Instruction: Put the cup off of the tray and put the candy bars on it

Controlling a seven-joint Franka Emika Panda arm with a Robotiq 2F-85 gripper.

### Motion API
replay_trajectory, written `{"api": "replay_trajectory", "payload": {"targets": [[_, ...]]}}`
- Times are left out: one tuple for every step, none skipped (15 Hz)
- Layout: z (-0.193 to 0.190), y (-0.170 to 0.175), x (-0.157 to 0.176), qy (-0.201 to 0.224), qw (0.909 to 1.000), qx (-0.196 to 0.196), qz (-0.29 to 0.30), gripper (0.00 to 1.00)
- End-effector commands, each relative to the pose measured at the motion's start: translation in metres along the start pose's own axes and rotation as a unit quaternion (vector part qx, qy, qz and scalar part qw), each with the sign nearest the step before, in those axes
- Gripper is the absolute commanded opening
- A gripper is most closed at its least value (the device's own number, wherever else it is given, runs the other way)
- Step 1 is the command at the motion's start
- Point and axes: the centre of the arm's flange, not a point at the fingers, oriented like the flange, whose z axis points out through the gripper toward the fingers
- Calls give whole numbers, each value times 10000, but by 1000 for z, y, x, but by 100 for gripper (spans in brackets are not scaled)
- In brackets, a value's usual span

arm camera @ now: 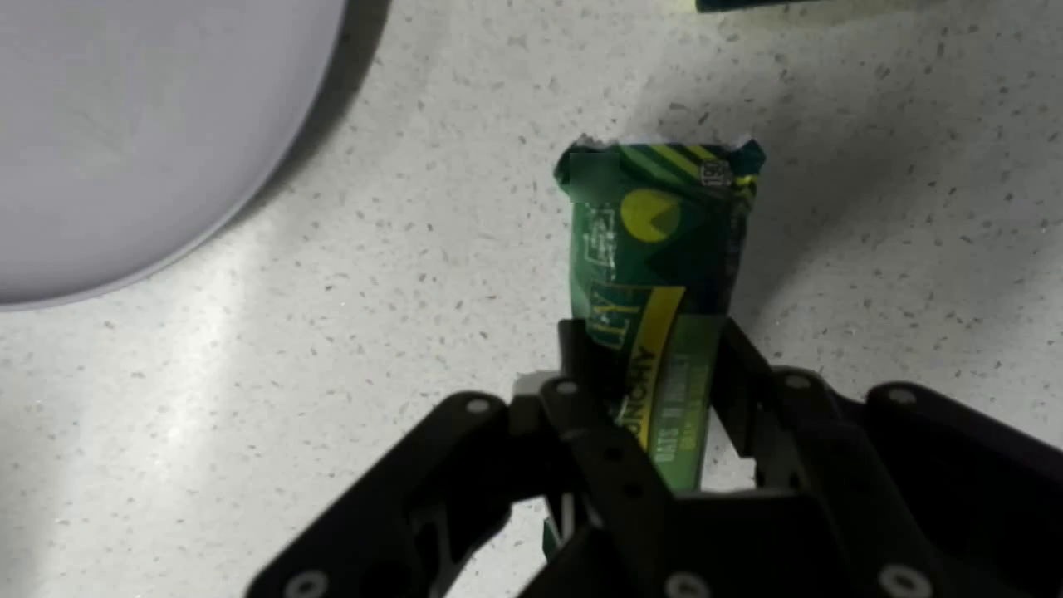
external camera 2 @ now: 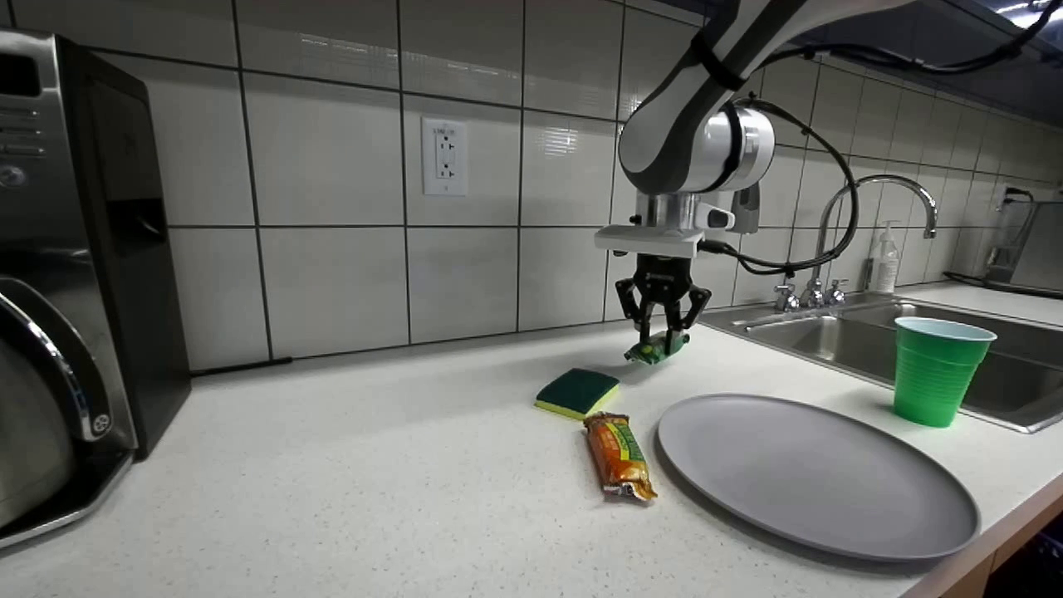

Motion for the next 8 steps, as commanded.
{"api": "replay_trajectory", "payload": {"targets": [[-29,31,-22,2,9998,-19,-206,13],[-32,35,-28,-22,9996,-47,-270,13],[-34,39,-33,-49,9994,-74,-336,13],[-36,43,-38,-77,9991,-111,-405,13],[-37,47,-44,-118,9987,-135,-474,13],[-37,52,-50,-158,9983,-174,-541,13],[-37,57,-55,-191,9978,-197,-597,13],[-37,61,-61,-225,9975,-232,-636,13]]}}
